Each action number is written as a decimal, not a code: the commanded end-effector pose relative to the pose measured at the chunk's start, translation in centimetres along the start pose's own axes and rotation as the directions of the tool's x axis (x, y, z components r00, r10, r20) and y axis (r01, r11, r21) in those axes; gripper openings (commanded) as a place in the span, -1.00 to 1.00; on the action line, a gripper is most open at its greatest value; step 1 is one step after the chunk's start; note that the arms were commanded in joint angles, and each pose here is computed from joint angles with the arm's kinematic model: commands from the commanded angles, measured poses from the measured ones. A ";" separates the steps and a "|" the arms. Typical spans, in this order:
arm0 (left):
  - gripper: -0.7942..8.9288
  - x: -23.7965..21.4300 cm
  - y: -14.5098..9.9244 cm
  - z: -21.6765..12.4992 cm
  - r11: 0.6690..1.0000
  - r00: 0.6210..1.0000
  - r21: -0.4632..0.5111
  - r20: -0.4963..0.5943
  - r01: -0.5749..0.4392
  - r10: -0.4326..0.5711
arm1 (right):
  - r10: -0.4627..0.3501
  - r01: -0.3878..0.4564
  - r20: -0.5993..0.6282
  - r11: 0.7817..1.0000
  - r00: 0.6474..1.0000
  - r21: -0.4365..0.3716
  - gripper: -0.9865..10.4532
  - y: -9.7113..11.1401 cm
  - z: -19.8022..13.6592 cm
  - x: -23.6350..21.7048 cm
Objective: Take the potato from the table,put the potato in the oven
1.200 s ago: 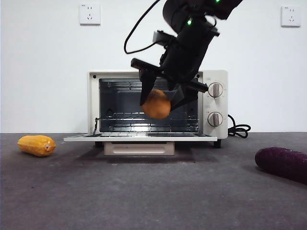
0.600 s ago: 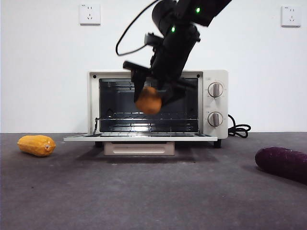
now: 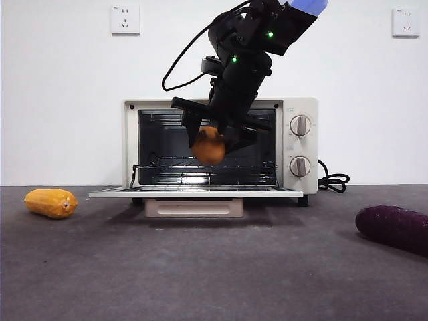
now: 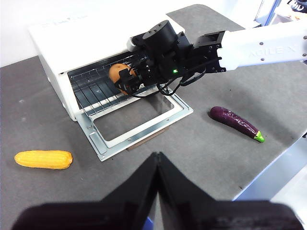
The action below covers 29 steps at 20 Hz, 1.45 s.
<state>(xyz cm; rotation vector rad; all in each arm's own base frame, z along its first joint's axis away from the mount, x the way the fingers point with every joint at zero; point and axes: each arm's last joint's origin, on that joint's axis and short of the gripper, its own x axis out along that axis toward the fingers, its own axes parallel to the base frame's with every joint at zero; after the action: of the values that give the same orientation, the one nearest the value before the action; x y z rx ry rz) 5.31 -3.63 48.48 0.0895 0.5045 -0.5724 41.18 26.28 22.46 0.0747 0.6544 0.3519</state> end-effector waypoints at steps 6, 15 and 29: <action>-0.85 0.0 0.0 0.0 1.000 1.000 0.012 0.003 -0.001 0.001 | -0.031 0.031 -0.009 0.999 0.999 0.011 0.08 -0.2 -0.7 0.9; -0.85 0.0 0.0 0.0 1.000 1.000 0.022 0.003 -0.005 0.005 | -0.069 0.069 -0.123 0.998 0.990 0.003 0.12 0.7 -0.3 -1.1; -0.85 2.1 0.4 0.5 0.987 0.988 0.072 -0.052 -0.141 0.145 | -0.143 0.049 -0.310 0.955 0.940 -0.292 -0.21 3.7 1.6 -22.3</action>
<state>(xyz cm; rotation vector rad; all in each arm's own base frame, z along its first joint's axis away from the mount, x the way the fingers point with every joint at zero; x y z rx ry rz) 6.89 -4.21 48.09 0.1903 0.5194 -0.4437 25.00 22.36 36.82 -0.2797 0.9507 0.3480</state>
